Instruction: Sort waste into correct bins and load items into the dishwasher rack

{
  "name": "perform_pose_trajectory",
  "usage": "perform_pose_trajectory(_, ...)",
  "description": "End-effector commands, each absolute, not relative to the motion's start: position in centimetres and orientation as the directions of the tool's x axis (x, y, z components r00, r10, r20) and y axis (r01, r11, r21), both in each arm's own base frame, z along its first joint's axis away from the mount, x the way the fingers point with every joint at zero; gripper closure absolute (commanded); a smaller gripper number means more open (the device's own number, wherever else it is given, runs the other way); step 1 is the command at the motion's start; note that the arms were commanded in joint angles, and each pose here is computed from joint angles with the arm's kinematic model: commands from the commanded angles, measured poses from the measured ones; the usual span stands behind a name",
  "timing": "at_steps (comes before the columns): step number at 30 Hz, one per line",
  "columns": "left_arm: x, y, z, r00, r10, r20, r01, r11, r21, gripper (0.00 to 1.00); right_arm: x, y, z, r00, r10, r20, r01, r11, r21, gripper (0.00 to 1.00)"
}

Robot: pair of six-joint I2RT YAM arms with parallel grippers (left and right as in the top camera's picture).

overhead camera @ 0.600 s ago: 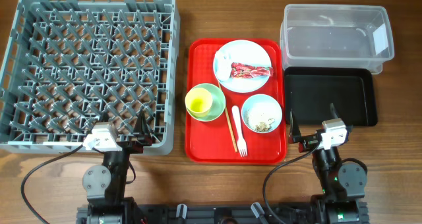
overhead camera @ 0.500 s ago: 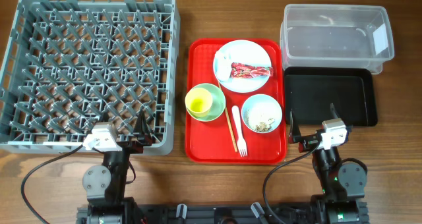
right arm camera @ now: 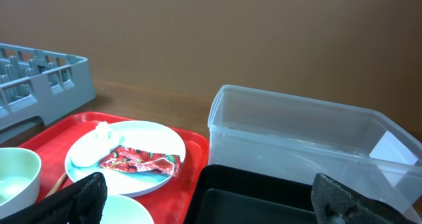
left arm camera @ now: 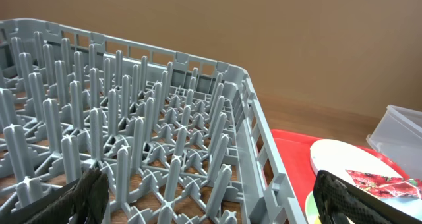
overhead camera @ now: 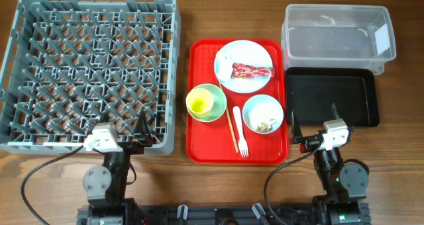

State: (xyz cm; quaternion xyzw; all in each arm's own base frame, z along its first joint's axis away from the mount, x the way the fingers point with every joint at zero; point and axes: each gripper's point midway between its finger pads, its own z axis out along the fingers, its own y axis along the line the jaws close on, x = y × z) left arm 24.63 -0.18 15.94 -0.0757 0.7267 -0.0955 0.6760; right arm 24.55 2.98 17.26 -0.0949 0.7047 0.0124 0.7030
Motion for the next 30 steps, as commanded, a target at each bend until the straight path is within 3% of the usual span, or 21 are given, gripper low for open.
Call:
perform_pose_trajectory(1, 24.6, -0.3, 15.8, -0.077, -0.234, -0.969, 0.026, 0.971, -0.237, 0.0, 24.6, 3.2, 17.3, 0.007, -0.104, -0.995, -0.159, 0.982, -0.104, 0.0)
perform_pose_trajectory(17, 24.6, -0.3, 15.8, -0.077, -0.234, -0.969, 0.026, 0.971, -0.237, 0.0, 24.6, 3.2, 17.3, 0.007, -0.103, -0.995, -0.159, 0.982, -0.103, 0.0)
perform_pose_trajectory(21, 24.6, 2.1, 16.4, -0.024, -0.229, -0.973, -0.101, 0.969, -0.225, 0.0, 24.6, 3.2, 17.3, 0.007, -0.104, -0.995, -0.159, 0.982, -0.104, 0.0)
perform_pose_trajectory(30, 24.5, 2.2, 15.7, -0.047, -0.234, -0.971, -0.112, 0.967, -0.228, 0.0, 24.6, 3.1, 17.5, 0.015, -0.104, -0.994, -0.155, 0.982, -0.105, 0.0)
